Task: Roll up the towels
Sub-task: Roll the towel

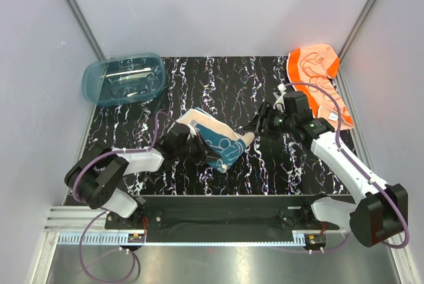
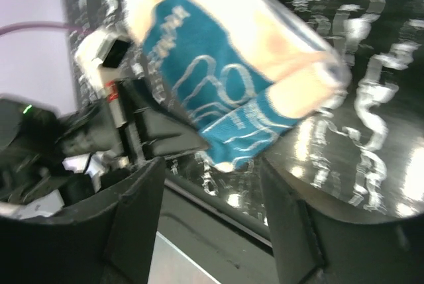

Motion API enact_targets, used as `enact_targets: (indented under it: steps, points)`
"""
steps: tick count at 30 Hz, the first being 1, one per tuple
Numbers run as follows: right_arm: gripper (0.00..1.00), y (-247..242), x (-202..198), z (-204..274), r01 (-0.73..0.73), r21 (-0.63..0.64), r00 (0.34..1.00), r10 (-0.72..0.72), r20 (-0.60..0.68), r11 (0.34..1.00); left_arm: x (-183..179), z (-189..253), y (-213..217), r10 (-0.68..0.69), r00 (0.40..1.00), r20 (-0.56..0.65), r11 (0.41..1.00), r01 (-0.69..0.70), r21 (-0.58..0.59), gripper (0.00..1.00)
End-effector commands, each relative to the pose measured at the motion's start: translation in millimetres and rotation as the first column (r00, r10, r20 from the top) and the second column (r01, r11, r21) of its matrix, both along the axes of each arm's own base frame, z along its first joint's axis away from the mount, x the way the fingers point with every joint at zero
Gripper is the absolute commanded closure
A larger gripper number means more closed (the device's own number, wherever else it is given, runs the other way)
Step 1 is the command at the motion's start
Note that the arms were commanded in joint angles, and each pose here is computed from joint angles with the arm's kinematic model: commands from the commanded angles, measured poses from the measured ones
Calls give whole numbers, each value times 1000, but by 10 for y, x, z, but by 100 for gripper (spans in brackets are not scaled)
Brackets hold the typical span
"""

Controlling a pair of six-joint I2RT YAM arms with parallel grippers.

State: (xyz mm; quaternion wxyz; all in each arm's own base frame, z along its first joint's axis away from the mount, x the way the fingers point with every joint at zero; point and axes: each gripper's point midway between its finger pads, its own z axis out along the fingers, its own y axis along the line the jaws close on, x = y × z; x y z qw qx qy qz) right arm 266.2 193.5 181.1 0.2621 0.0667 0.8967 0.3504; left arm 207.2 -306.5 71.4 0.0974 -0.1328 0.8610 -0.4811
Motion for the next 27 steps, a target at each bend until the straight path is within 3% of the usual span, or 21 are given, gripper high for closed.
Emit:
enact_targets:
  steps: [1, 5, 14, 20, 26, 27]
  points:
    - [36, 328, -4, 133, -100, 96, 993, 93, 70, 990, 104, 143, 28, 44, 999, -22, 998, -45, -52, 100]
    - [38, 509, 18, 19, -137, 118, 989, 129, 73, 984, 85, -84, 145, 85, 990, -109, 996, -87, -15, 100]
    - [45, 687, 234, -455, -163, 140, 987, 160, 31, 977, 104, -243, 342, 168, 974, -153, 986, -169, 5, 100]
    - [45, 801, 374, -799, -171, 159, 985, 174, -4, 972, 72, -335, 362, 157, 973, -168, 987, -157, 15, 100]
    - [48, 780, 455, -1286, -120, 112, 987, 130, -90, 986, 47, -390, 356, 120, 980, -160, 993, -116, 37, 100]
    - [48, 731, 501, -1365, -87, 80, 991, 95, -99, 993, 28, -423, 379, 120, 979, -166, 992, -111, 59, 96]
